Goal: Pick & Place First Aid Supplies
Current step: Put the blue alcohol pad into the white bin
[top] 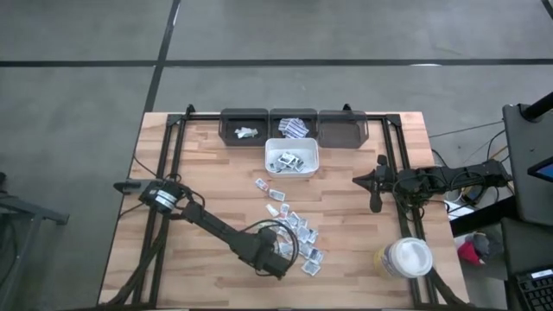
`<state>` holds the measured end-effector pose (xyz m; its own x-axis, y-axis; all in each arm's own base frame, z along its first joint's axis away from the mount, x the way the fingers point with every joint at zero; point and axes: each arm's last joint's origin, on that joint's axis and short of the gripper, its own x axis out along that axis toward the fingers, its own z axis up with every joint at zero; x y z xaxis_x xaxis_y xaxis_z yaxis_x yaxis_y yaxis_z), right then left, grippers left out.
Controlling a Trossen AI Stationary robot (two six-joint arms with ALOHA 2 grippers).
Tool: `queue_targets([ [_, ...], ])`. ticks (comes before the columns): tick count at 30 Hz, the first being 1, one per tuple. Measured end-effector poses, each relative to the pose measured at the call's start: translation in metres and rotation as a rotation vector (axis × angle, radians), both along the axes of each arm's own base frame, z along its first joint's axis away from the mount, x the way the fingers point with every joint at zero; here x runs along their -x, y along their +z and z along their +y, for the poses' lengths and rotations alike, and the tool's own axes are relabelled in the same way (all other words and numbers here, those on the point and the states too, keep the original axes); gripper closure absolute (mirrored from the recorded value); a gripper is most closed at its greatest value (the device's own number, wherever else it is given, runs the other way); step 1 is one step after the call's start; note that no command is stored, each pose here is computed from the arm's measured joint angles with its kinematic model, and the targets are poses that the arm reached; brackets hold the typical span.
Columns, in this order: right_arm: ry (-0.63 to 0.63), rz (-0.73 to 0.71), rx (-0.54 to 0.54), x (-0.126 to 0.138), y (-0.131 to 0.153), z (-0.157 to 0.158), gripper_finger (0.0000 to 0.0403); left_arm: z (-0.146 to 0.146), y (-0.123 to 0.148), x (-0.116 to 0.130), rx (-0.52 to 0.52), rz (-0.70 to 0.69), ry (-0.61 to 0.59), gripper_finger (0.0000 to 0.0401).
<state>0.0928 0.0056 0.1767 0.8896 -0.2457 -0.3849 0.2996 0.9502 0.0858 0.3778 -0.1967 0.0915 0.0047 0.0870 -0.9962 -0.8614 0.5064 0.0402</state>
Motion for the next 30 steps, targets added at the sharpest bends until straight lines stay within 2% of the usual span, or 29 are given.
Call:
queue_targets([
  [2, 0.000, 0.000, 0.000, 0.000, 0.000, 0.000, 0.0385, -0.001, 0.006, 0.000, -0.004, 0.004, -0.055, 0.0398],
  [5, 0.000, 0.000, 0.000, 0.000, 0.000, 0.000, 0.0385, -0.005, 0.029, 0.005, -0.044, -0.015, -0.146, 0.0400],
  [10, 0.000, -0.001, 0.000, 0.000, 0.000, 0.000, 0.0385, -0.010, 0.080, 0.027, -0.194, -0.085, -0.246, 0.0401],
  [11, 0.000, -0.001, 0.000, 0.000, 0.000, 0.000, 0.0385, -0.012, 0.089, 0.030, -0.238, -0.132, -0.267, 0.0401],
  [13, 0.000, 0.000, 0.000, 0.000, 0.000, 0.000, 0.0385, -0.013, 0.125, 0.038, -0.302, -0.280, -0.292, 0.0401],
  [15, -0.001, -0.001, 0.000, 0.000, 0.000, 0.000, 0.0385, -0.008, 0.156, 0.046, -0.421, -0.412, -0.279, 0.0401],
  [19, -0.001, -0.002, 0.000, 0.000, 0.000, 0.000, 0.0385, 0.007, 0.185, 0.050, -0.715, -0.596, -0.198, 0.0401],
  [21, -0.001, -0.002, 0.001, 0.000, 0.000, 0.000, 0.0385, 0.020, 0.203, 0.052, -0.868, -0.696, -0.116, 0.0401],
  [23, 0.000, -0.001, 0.003, 0.000, 0.000, 0.000, 0.0385, 0.037, 0.222, 0.052, -0.976, -0.771, -0.018, 0.0401],
  [25, 0.000, -0.001, 0.004, 0.000, 0.000, 0.000, 0.0385, 0.057, 0.231, 0.045, -1.026, -0.786, 0.065, 0.0401],
  [27, -0.001, -0.001, 0.004, 0.000, 0.000, 0.000, 0.0385, 0.079, 0.229, 0.032, -1.044, -0.744, 0.104, 0.0401],
  [30, -0.001, -0.001, 0.004, 0.000, 0.000, 0.000, 0.0385, 0.117, 0.227, 0.011, -1.006, -0.618, 0.046, 0.0401],
])
